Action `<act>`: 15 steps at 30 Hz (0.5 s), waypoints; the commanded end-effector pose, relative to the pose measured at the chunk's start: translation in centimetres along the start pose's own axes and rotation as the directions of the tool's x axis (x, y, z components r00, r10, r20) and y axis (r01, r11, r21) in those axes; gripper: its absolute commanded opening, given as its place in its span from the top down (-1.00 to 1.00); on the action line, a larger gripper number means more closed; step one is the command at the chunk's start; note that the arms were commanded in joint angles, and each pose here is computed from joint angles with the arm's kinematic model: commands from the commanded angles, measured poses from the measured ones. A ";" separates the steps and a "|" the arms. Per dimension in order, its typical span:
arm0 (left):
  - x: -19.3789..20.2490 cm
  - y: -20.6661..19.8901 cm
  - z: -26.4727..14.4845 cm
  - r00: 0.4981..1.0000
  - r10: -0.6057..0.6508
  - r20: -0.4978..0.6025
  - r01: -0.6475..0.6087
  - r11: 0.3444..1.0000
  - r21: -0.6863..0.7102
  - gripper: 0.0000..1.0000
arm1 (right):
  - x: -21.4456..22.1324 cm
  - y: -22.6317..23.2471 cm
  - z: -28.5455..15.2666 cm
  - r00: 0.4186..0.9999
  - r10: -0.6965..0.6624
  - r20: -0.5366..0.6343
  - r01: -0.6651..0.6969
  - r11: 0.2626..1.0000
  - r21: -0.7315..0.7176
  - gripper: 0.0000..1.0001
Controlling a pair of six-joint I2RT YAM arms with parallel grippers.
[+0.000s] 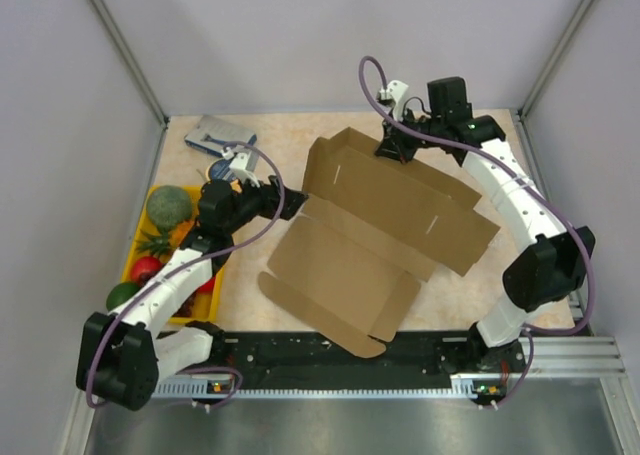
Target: Fold the paper box
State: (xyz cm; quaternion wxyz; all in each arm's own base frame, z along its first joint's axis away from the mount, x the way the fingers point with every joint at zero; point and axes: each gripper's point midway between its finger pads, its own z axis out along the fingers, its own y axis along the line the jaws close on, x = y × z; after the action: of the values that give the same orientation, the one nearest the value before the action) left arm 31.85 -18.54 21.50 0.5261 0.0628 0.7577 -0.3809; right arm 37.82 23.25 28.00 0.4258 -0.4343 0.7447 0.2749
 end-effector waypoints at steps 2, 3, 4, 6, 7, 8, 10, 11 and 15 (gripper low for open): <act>-4.3 -0.6 3.0 0.974 0.198 0.109 -0.197 0.980 -0.019 -0.82 | -0.6 0.4 0.4 0.995 -0.099 0.007 0.099 0.994 0.037 1.00; -3.7 0.1 3.9 0.978 0.192 0.082 -0.191 0.981 -0.031 -0.79 | -0.6 0.4 0.5 0.995 -0.104 0.006 0.104 0.994 0.047 1.00; -3.9 0.0 4.4 0.977 0.194 0.084 -0.193 0.981 -0.020 -0.79 | -0.4 0.5 0.6 0.994 -0.107 0.001 0.106 0.993 0.056 1.00; -4.1 -0.2 5.6 0.979 0.186 0.081 -0.187 0.982 0.009 -0.77 | -0.5 0.1 0.9 0.992 -0.127 -0.012 0.128 0.986 0.103 1.00; -4.3 -0.1 6.0 0.980 0.182 0.078 -0.183 0.983 0.007 -0.78 | -0.2 0.1 1.0 0.991 -0.131 -0.023 0.133 0.984 0.115 1.00; -5.0 -0.2 6.4 0.979 0.182 0.089 -0.183 0.983 0.001 -0.78 | 0.0 0.1 1.1 0.989 -0.141 -0.034 0.145 0.981 0.131 1.00; -4.9 1.0 7.3 0.981 0.177 0.083 -0.174 0.984 -0.042 -0.78 | 0.2 -0.5 1.3 0.988 -0.152 -0.038 0.157 0.971 0.181 1.00; -5.2 1.2 7.6 0.980 0.180 0.090 -0.176 0.983 -0.048 -0.77 | 0.0 -0.4 1.2 0.986 -0.163 -0.028 0.166 0.968 0.191 1.00; -4.5 2.4 9.3 0.979 0.198 0.050 -0.195 0.979 -0.064 -0.52 | 0.3 -0.5 1.5 0.980 -0.196 -0.036 0.198 0.949 0.244 1.00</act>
State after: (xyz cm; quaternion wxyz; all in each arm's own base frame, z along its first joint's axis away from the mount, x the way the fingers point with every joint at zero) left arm 39.70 -21.07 20.25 0.5445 0.0977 0.7687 -0.3210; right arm 38.14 24.01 22.98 0.4228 -0.4519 0.7642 0.1817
